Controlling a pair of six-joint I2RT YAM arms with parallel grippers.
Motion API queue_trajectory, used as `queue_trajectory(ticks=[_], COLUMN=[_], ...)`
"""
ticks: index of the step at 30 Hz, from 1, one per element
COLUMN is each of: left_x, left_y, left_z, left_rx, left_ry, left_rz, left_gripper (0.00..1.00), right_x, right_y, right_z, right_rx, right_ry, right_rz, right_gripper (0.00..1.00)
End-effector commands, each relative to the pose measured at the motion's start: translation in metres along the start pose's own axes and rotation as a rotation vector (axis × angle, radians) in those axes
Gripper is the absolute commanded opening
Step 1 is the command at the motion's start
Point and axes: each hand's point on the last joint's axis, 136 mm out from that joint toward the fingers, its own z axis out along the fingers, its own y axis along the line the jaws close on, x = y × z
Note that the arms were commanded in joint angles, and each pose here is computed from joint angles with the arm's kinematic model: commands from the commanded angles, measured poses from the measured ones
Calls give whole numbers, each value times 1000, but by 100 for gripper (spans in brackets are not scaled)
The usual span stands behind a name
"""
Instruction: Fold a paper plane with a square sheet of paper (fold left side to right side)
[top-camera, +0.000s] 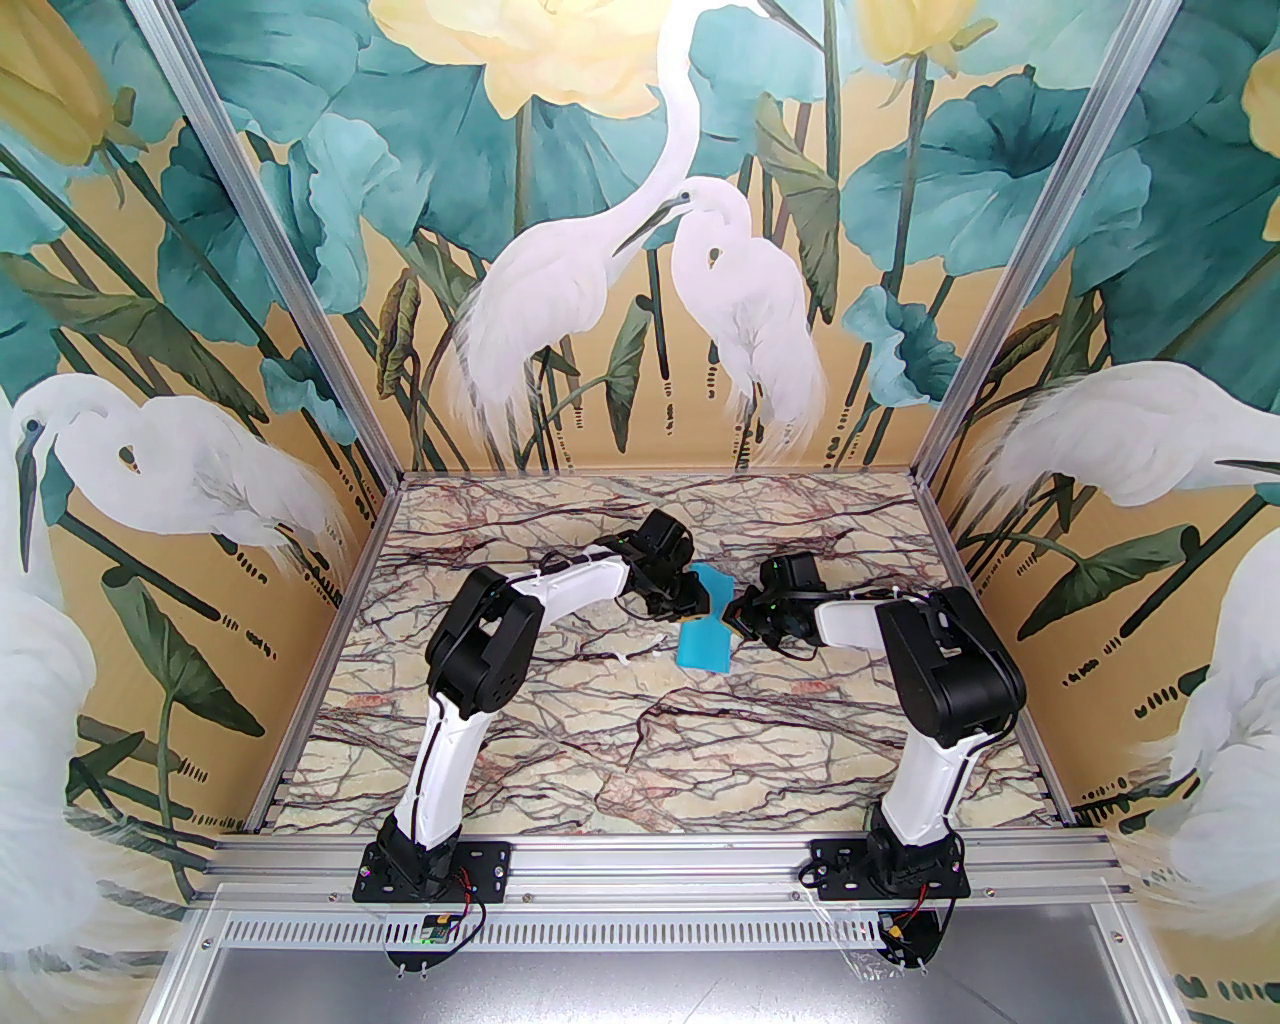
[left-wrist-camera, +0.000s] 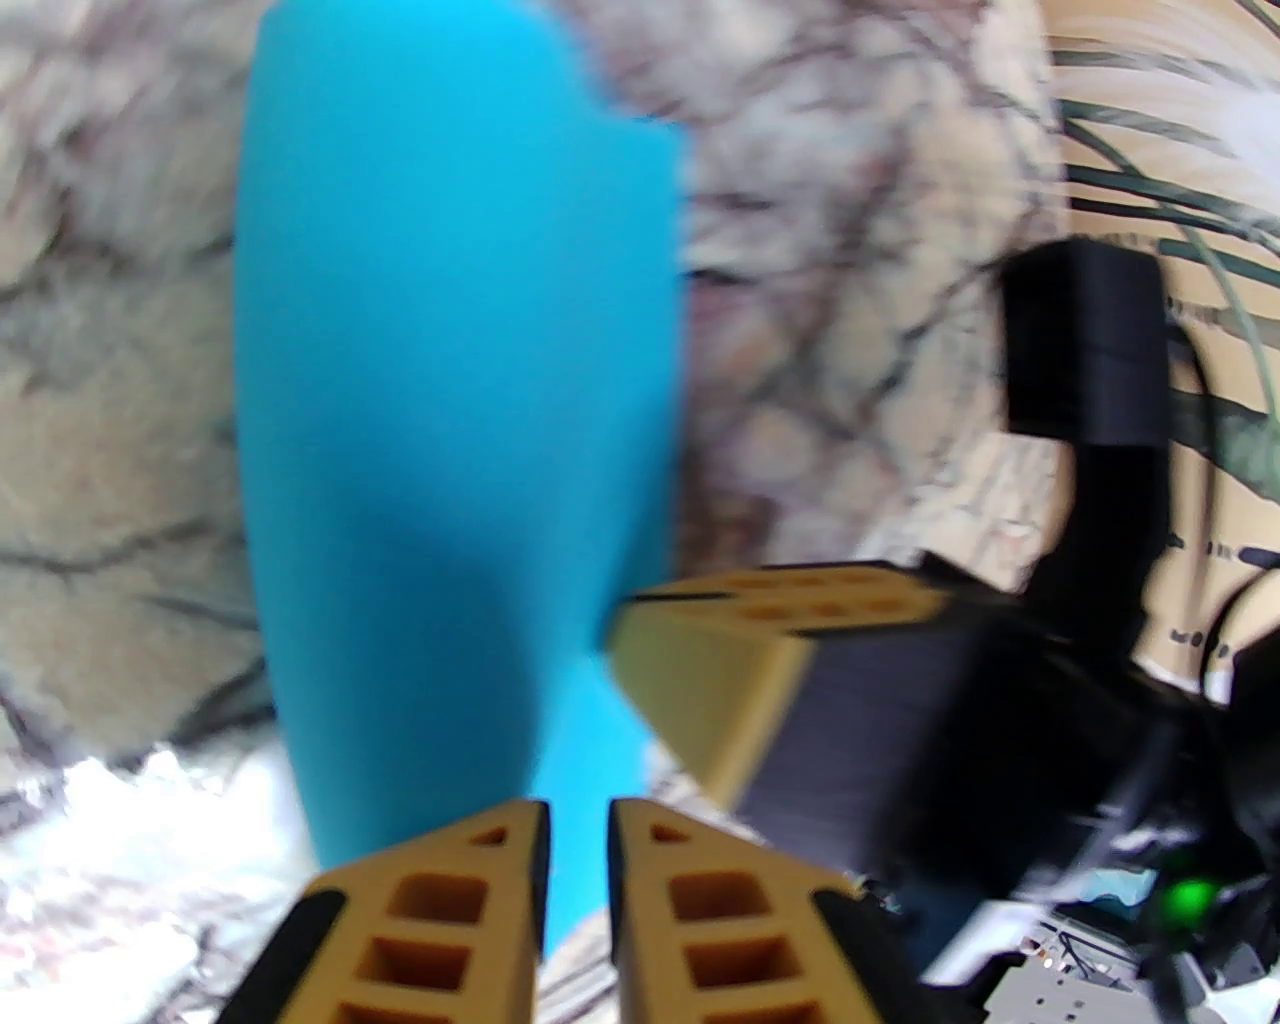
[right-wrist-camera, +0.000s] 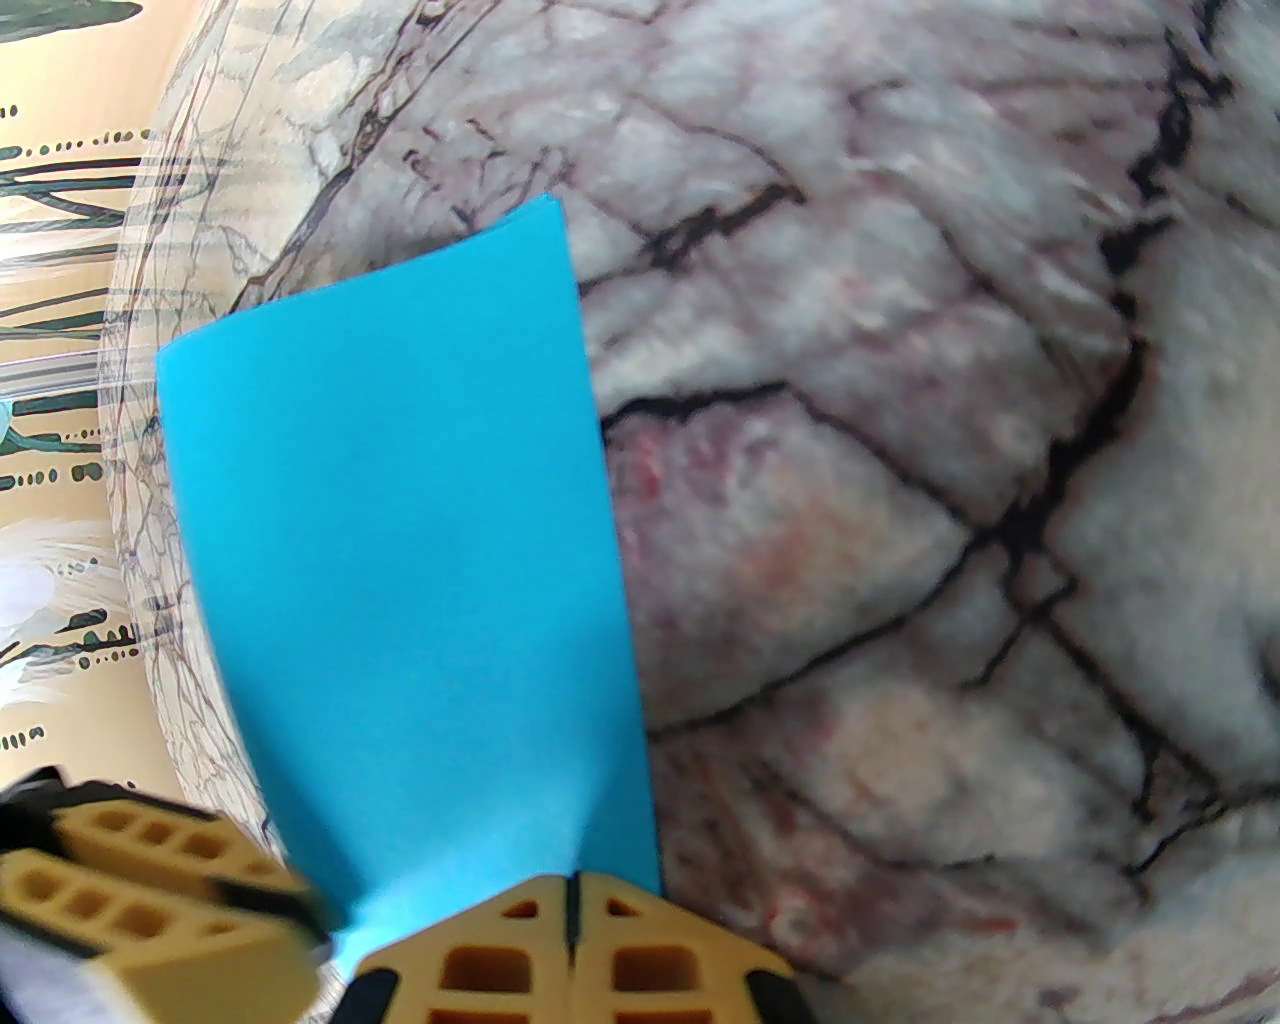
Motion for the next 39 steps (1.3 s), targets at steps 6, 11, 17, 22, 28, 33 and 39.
queue_trajectory(ticks=[6,11,17,22,28,33,39], left_x=[0,0,7,13,0,-21,-37], left_y=[31,41,53,53,22,0,1], left_z=[6,5,10,14,-3,-16,-12], left_rx=[-140,-176,-203,-176,-73,32,46], left_ry=[0,-1,16,28,-11,-48,-57], left_rz=[23,23,15,-4,8,-9,-6], left_gripper=[19,19,20,19,22,24,25], right_x=[14,14,14,14,14,15,15], right_y=[-30,-32,-32,-31,-31,-32,-32], right_z=[9,9,9,9,8,8,8], right_rx=[109,114,115,114,115,116,117], right_ry=[40,40,41,40,40,41,40], right_rz=[33,34,34,30,30,30,29], right_gripper=[0,0,0,0,0,0,0])
